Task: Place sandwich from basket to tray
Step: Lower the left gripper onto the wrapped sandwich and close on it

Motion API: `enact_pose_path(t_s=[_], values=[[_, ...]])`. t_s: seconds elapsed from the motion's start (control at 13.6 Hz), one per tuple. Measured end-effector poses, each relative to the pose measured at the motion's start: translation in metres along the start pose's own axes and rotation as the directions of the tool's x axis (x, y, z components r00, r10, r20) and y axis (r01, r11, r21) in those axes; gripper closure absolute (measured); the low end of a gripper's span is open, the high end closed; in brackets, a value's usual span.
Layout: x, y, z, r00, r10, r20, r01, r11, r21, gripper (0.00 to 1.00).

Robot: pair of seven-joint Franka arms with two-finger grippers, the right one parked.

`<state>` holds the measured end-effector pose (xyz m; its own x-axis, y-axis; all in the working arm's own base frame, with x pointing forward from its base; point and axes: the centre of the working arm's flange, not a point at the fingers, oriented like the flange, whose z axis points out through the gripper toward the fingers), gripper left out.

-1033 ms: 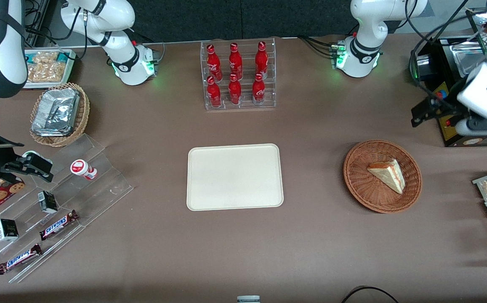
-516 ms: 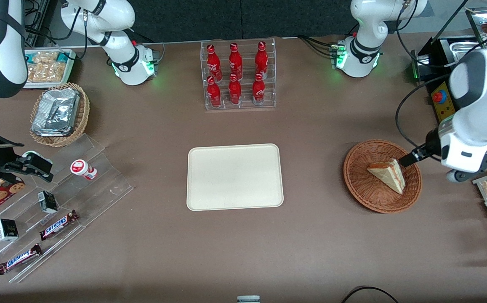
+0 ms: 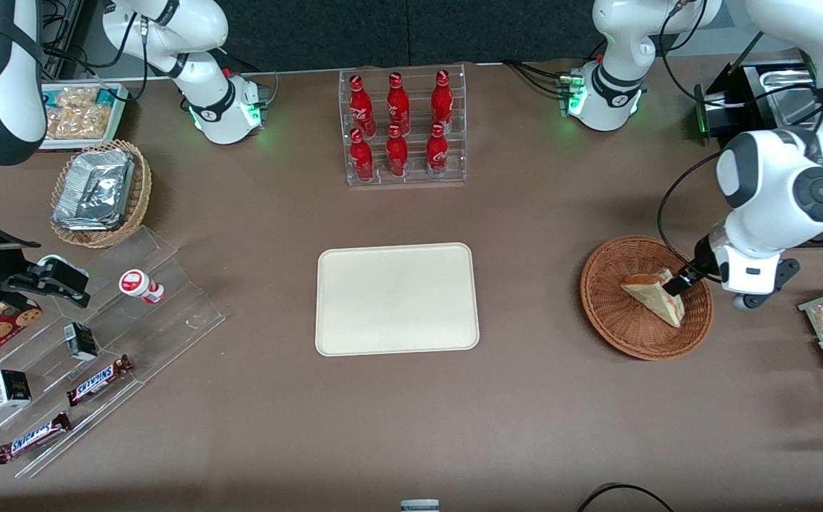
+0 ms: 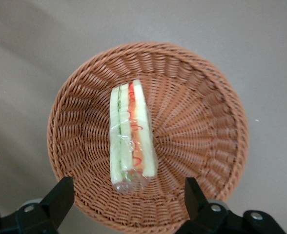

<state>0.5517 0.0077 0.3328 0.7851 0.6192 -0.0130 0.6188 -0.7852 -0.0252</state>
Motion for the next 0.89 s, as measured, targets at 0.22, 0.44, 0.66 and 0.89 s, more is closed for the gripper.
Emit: enact_pose_path(t_s=[0.22, 0.44, 0.66, 0.89], values=[[-0.004, -0.002, 0.032, 0.999, -0.048, 0.01, 0.048, 0.999, 0.006, 0.0], [-0.001, 0.001, 0.055, 0.998, -0.055, 0.006, 0.055, 0.999, 0.0, 0.0], [0.002, 0.004, 0.075, 0.998, -0.066, -0.001, 0.066, 0.998, -0.009, 0.0], [0.001, 0.006, 0.094, 0.997, -0.079, 0.004, 0.079, 0.997, -0.007, 0.07]])
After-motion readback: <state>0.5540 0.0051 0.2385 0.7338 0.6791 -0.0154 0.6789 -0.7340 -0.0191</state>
